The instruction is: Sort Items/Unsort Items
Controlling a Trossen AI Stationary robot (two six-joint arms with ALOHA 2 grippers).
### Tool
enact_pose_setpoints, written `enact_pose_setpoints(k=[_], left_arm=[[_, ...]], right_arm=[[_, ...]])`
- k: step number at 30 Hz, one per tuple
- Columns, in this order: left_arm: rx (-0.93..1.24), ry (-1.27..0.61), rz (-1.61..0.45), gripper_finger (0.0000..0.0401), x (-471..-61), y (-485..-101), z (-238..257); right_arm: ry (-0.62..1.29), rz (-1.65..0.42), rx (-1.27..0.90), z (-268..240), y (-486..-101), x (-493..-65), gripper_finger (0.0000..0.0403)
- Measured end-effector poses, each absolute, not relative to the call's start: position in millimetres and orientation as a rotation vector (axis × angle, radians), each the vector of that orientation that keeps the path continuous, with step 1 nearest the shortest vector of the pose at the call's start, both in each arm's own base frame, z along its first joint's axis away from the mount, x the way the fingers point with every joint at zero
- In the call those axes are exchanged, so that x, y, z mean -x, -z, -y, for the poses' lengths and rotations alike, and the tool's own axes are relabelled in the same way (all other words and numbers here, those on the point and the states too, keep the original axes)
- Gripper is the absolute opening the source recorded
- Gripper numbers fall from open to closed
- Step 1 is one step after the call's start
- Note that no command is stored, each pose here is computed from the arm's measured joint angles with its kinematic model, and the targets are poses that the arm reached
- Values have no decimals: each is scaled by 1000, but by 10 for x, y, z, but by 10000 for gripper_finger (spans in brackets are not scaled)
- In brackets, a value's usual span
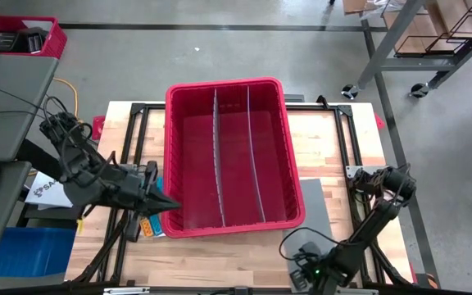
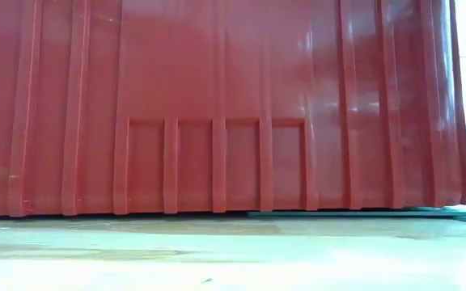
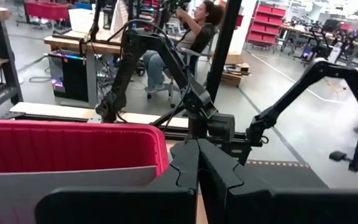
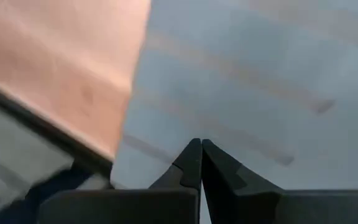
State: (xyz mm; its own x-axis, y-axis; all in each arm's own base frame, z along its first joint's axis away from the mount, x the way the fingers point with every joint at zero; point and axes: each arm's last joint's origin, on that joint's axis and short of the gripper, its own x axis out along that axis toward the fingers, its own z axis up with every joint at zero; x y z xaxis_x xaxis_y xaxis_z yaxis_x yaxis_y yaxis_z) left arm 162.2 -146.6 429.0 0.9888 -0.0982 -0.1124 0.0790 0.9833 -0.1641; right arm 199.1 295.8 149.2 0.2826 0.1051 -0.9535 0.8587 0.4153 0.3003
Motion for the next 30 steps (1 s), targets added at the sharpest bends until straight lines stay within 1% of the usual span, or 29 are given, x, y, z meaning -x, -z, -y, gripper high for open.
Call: enact_pose_setpoints(k=[3,6,9,11,15,19,21,24,30], left_arm=[[155,87,-119,0,-1628,-4288,1470],[156,86,-119,0,-1628,-4288,1470],[155,85,-119,0,-1629,-4287,1471],[153,78,-119,0,-1633,-4284,1472],[137,51,-128,0,-1633,-4267,1463],[105,5,-155,0,-1636,-4221,1454],[101,-11,-156,0,-1647,-4210,1461],[94,-14,-163,0,-1666,-4190,1480],[97,-18,-175,0,-1709,-4150,1527]], right_arm=[[660,-1173,-1001,-2993,-1742,-2014,0],[627,-1239,-949,-3037,-1886,-2023,0],[754,-1335,-889,-2992,-1936,-1909,0],[873,-1379,-844,-2948,-1934,-1793,0],[988,-1494,-765,-2922,-1927,-1639,0],[1153,-1580,-647,-2871,-1886,-1509,0],[1168,-1579,-605,-2876,-1863,-1467,0],[1172,-1581,-596,-2900,-1804,-1473,0],[1152,-1611,-586,-3031,-1501,-1524,0]])
